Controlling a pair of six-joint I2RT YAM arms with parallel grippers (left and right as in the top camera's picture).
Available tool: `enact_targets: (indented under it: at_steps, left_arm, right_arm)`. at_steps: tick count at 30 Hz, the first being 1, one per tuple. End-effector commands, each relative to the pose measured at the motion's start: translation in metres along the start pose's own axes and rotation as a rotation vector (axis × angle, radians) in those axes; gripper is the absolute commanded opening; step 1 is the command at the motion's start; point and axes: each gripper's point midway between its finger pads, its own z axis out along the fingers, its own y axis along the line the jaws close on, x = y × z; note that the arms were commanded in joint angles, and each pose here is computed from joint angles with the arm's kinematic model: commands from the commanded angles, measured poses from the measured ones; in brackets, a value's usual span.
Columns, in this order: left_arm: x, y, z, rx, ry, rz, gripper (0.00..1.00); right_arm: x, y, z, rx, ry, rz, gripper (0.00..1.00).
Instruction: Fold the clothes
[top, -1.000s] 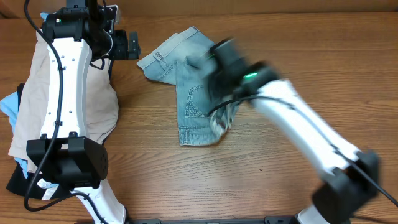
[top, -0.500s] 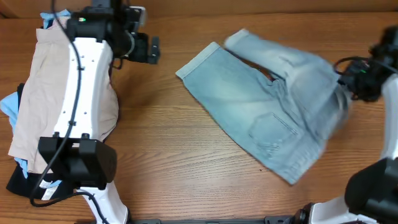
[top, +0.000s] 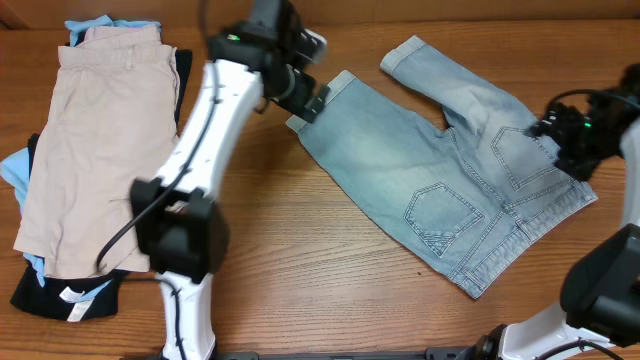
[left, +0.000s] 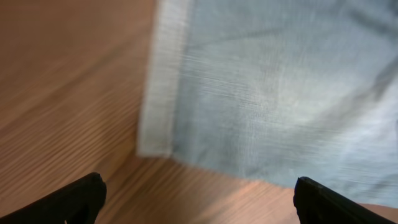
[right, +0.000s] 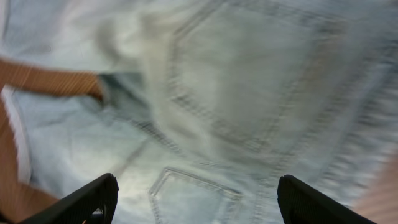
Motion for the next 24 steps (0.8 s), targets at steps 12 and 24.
enact_targets:
  at_steps: [12, 24]
  left_arm:
    - [0.038, -0.018, 0.118, 0.049, 0.186, 0.233, 1.00]
    - [0.112, 0.021, 0.143, -0.181, 0.486, -0.017, 1.00]
  right_arm:
    - [0.017, 0.082, 0.004, -0.108, -0.039, -0.230, 0.86]
    - [0.015, 0.083, 0.004, -0.112, -0.049, -0.235, 0.87]
